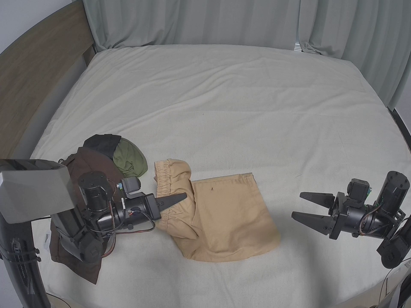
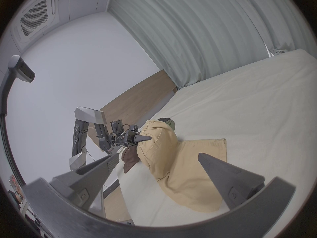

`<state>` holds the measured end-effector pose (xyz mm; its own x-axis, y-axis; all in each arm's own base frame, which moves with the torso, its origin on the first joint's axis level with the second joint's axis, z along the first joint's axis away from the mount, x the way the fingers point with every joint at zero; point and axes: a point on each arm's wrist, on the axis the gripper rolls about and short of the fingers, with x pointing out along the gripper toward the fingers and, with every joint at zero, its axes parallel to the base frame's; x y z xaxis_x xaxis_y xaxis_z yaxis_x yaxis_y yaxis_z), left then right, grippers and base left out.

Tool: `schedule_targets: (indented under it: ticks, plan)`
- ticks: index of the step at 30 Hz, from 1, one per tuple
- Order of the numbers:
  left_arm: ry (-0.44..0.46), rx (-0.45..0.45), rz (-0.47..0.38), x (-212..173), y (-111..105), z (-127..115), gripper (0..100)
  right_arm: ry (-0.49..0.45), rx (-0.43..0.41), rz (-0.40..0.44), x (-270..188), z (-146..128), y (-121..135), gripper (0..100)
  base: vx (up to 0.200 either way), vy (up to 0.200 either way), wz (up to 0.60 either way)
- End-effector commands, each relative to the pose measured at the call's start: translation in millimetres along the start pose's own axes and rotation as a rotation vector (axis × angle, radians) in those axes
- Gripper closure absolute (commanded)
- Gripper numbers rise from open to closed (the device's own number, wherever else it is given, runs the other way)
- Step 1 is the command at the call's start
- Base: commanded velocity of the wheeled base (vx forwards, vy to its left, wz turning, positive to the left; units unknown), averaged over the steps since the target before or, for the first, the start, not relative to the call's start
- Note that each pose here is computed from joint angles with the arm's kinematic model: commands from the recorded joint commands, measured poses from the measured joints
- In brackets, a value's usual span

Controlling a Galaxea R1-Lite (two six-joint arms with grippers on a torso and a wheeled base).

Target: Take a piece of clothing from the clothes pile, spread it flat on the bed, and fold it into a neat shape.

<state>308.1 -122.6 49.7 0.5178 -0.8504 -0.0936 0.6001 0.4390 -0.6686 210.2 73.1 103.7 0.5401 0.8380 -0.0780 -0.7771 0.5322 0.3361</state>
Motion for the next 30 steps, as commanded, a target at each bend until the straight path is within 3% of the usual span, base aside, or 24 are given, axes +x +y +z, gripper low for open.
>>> schedule_targets:
  ticks: [1,9,30]
  plan:
    - [0.011,-0.001,-0.028,15,-1,-4,100,-0.002,0.002,-0.009,-1,0,-2,0,0.0,0.0,0.0]
    - [0.043,-0.086,-0.072,27,-9,-10,100,-0.016,-0.003,-0.026,-3,3,-6,0,0.0,0.0,0.0]
    - [0.072,-0.155,-0.137,65,-10,-21,100,-0.057,0.012,-0.058,-7,13,-14,0,0.0,0.0,0.0]
